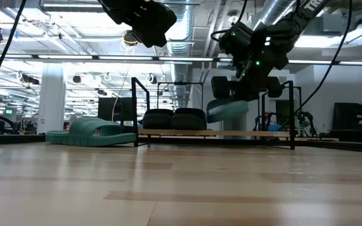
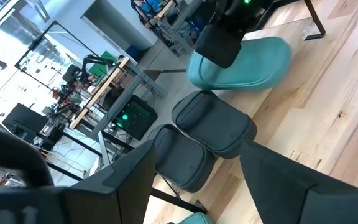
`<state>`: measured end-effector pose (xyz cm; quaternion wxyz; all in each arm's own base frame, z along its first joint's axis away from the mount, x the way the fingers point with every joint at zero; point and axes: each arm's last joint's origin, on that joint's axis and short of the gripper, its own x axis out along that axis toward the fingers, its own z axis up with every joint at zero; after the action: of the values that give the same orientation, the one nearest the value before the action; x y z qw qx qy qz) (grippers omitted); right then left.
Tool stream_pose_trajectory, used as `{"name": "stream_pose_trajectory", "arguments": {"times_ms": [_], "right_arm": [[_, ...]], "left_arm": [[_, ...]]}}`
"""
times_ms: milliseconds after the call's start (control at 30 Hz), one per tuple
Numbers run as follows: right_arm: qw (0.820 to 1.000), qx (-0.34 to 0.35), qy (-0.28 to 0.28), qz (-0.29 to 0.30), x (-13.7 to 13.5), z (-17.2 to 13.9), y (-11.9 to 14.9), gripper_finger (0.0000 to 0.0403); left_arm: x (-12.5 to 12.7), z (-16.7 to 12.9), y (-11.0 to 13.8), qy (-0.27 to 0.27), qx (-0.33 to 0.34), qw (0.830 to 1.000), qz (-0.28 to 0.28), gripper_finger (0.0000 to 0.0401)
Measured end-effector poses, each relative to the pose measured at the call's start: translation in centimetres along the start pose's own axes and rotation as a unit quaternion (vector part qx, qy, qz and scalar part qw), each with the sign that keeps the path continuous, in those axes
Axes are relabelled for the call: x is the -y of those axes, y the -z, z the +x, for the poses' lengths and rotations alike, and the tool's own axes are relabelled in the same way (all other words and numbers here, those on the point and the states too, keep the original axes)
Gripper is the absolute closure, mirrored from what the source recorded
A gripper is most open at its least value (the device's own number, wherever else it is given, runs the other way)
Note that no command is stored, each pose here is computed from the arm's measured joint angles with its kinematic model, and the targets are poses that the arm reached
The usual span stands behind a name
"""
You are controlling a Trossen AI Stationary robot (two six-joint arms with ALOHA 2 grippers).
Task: Pick and place slides into the shelf
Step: Put the bottom dark green slipper on the shelf
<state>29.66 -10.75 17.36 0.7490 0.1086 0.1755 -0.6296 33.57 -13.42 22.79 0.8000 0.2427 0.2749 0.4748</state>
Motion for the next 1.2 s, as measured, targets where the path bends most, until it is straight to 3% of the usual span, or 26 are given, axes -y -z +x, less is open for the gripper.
{"name": "stream_pose_trajectory", "arguments": {"times_ms": [433,1200], "right_arm": [[0.999,-0.017,-0.023,0.014,-0.18,-0.03,0.16,0.0369],[0.998,-0.047,-0.042,-0.006,-0.13,-0.05,0.54,0.0276]], "left_arm": [[0.0,0.0,0.0,0.0,0.0,1.0,0.0,0.0177],[0.0,0.0,0.0,0.0,0.0,1.0,0.0,0.0177]]}}
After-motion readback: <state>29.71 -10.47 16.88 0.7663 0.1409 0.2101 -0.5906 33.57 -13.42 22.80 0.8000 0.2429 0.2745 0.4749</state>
